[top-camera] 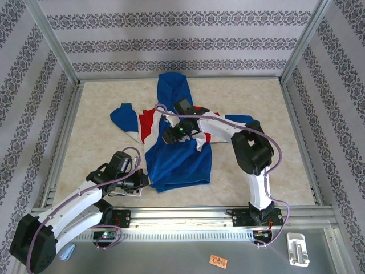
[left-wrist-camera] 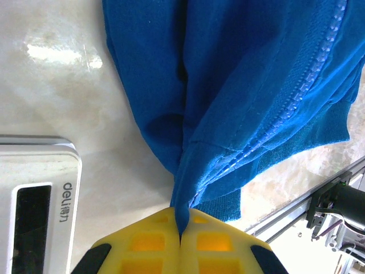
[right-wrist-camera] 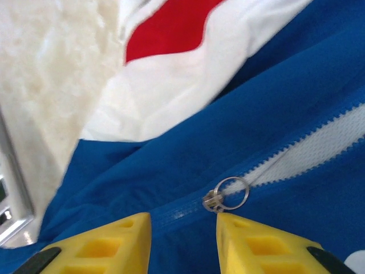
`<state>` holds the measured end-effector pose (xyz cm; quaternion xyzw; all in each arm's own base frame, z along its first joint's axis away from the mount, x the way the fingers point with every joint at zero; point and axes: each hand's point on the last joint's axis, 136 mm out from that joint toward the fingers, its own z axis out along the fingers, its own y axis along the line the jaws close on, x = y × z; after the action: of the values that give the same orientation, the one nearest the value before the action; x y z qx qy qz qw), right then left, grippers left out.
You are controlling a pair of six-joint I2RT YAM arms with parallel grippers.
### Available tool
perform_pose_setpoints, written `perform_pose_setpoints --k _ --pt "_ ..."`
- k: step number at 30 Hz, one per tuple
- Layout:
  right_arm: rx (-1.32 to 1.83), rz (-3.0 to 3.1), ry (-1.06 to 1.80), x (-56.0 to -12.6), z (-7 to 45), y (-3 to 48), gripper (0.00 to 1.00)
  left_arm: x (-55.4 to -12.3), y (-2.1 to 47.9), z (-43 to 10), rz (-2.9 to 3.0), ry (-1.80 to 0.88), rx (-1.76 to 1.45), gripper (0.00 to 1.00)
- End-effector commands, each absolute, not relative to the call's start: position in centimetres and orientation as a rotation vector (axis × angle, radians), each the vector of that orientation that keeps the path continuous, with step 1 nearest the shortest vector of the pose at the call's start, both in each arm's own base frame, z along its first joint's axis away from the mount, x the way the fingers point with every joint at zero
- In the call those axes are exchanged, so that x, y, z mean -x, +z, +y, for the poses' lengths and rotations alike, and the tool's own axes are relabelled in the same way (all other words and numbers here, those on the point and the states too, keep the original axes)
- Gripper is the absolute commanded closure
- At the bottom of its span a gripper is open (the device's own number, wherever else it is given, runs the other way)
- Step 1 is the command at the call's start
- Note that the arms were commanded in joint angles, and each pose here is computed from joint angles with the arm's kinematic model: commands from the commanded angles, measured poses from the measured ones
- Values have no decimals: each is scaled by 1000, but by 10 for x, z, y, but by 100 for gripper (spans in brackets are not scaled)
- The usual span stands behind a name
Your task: Zip up the jacket
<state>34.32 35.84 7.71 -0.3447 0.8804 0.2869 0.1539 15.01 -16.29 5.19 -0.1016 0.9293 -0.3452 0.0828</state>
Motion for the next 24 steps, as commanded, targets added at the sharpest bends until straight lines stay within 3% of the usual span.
perform_pose_setpoints --k 1,14,24 --pt "1085 2518 674 -346 358 67 61 -149 52 -157 2796 -984 322 100" --pt "1041 2609 578 -363 366 35 55 -149 49 -156 2805 -973 326 100" --pt "1030 2681 378 -371 340 21 53 -149 48 -156 2810 -970 329 100"
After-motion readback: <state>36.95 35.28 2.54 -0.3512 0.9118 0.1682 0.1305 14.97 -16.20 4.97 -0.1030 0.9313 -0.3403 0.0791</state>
